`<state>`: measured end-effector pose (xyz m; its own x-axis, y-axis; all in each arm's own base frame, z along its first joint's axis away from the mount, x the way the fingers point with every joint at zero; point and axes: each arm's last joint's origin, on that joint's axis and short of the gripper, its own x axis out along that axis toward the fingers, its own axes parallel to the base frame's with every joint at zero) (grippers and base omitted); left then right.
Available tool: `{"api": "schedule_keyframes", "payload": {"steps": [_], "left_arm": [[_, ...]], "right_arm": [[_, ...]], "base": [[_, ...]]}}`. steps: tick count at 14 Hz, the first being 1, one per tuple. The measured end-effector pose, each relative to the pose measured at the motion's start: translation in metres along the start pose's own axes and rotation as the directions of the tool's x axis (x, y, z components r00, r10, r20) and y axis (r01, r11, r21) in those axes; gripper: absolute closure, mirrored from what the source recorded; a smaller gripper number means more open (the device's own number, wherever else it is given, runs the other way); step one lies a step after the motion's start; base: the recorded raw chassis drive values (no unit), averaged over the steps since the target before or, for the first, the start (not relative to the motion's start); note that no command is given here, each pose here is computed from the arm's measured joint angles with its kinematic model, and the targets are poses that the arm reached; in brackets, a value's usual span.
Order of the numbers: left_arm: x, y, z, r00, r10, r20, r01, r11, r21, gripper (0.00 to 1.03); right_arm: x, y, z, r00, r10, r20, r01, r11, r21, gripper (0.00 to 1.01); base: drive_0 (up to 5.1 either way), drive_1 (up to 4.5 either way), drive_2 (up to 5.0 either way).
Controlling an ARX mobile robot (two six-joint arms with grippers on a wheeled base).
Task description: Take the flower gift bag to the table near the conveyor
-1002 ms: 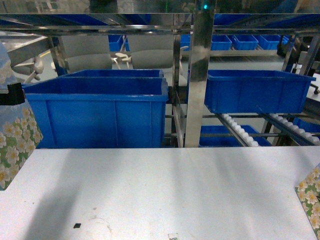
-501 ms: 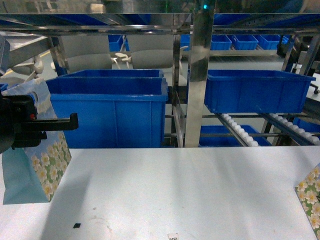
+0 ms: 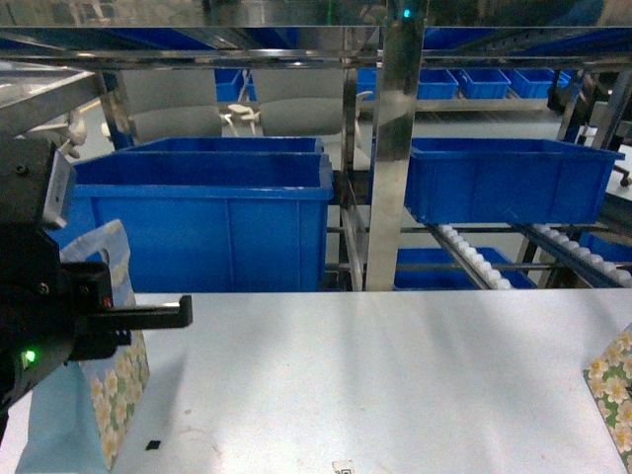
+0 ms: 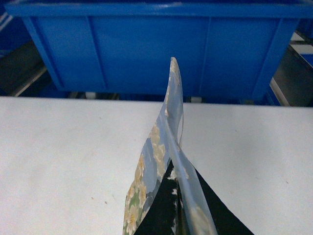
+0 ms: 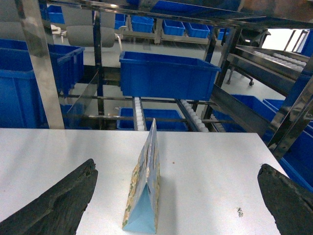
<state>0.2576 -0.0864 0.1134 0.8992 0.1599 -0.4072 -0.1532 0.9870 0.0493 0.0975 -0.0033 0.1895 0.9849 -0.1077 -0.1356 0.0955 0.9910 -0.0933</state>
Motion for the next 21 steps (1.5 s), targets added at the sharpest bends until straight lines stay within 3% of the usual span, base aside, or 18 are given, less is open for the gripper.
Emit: {"api": "schedule_keyframes", "payload": {"steps": [2, 6, 9, 11, 14, 16, 21], "left_arm": [[-0.005, -0.002, -0.013, 0.997, -0.035, -0.071, 0.033, 0.9991, -0.028, 1.01], [-0.008, -0.001, -0.02, 0.995, -0.031, -0.098, 0.023, 0.9962, -0.084, 1.01], [-0.019, -0.001, -0.024, 0.992, -0.034, -0.123, 0.025, 0.9966, -0.078, 1.0], [-0.027, 0.0, -0.032, 0.983, -0.044, -0.181, 0.037, 0.9984, -0.044, 0.74], [-0.037, -0.004, -0.024, 0.984, -0.069, -0.164, 0.059, 0.996, -0.068, 0.4], [-0.047, -0.001, -0.019, 0.986, -0.067, -0.151, 0.057, 0.9962, -0.067, 0.07], [-0.061, 0.004, -0.001, 0.994, -0.065, -0.085, 0.059, 0.9954, -0.075, 0.05]], "right_arm": [[0.0, 0.0, 0.0, 1.0, 0.0, 0.0, 0.0, 1.0, 0.0, 0.03], [0.0, 0.0, 0.0, 1.0, 0.0, 0.0, 0.0, 1.0, 0.0, 0.03], [0.0, 0.0, 0.0, 1.0, 0.0, 0.0, 0.0, 1.0, 0.0, 0.03], [0.0, 0.0, 0.0, 1.0, 0.0, 0.0, 0.0, 1.0, 0.0, 0.03], [0.0, 0.0, 0.0, 1.0, 0.0, 0.0, 0.0, 1.0, 0.0, 0.03], [0.0, 0.0, 0.0, 1.0, 0.0, 0.0, 0.0, 1.0, 0.0, 0.03], [0.0, 0.0, 0.0, 1.0, 0.0, 0.0, 0.0, 1.0, 0.0, 0.03]], "base": [[0.0, 0.0, 0.0], [0.0, 0.0, 0.0], [0.0, 0.0, 0.0], [0.0, 0.0, 0.0], [0.0, 0.0, 0.0], [0.0, 0.0, 0.0], [0.0, 0.0, 0.0]]}}
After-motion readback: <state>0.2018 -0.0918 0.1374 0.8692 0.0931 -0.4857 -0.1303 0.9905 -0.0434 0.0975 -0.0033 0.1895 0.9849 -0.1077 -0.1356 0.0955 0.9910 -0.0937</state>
